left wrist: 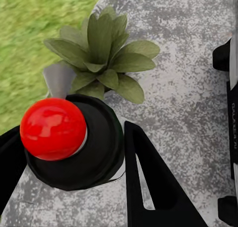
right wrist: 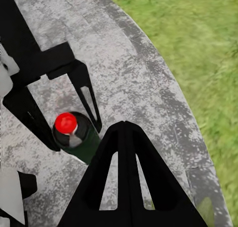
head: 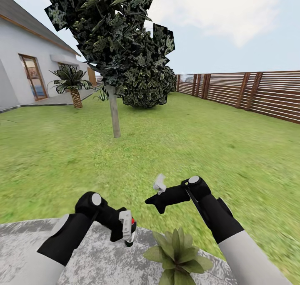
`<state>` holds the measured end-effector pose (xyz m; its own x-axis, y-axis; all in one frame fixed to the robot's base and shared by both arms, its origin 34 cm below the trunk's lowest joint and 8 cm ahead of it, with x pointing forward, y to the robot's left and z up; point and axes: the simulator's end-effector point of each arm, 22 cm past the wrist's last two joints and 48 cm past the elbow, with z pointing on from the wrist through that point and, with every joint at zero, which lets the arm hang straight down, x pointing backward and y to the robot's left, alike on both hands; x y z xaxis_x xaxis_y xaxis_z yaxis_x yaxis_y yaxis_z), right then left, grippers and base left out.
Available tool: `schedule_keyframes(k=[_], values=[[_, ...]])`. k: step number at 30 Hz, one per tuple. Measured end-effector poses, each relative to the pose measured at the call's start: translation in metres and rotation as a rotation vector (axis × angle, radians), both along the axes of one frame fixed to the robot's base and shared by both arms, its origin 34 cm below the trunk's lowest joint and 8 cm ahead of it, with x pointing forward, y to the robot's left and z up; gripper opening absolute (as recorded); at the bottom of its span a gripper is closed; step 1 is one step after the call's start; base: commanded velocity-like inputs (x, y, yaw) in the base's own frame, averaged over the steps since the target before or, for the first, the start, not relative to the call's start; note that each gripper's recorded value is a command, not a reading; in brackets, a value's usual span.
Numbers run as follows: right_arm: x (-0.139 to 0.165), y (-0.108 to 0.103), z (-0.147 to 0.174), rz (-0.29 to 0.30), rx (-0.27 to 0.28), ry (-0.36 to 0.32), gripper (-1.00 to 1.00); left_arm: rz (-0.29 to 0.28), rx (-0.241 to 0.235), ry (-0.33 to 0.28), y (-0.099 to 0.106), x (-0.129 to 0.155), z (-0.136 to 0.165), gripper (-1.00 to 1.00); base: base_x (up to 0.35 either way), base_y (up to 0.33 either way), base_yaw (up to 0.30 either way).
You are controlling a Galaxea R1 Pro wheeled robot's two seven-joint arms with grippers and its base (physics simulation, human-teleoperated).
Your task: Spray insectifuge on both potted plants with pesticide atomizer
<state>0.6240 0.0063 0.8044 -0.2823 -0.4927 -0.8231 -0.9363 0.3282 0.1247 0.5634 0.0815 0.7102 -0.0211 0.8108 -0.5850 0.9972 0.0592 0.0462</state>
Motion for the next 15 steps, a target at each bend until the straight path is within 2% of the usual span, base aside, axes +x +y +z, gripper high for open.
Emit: schedule_keyframes(k=[3, 7, 15], values=[[-0.003, 0.01, 0.004, 0.011, 0.013, -0.001, -1.0, -0.008, -0.013, -0.002, -0.011, -0.001, 0.003, -1.0, 0.0, 0.0, 0.0], [-0.004, 0.013, 0.005, 0.015, 0.016, -0.001, -1.0, -0.005, 0.033, -0.024, -0.011, 0.004, 0.0, -1.0, 0.0, 0.0, 0.0], [-0.004, 0.013, 0.005, 0.016, 0.017, -0.001, -1.0, -0.01, 0.033, -0.039, -0.019, 0.007, 0.005, -1.0, 0.0, 0.0, 0.0]])
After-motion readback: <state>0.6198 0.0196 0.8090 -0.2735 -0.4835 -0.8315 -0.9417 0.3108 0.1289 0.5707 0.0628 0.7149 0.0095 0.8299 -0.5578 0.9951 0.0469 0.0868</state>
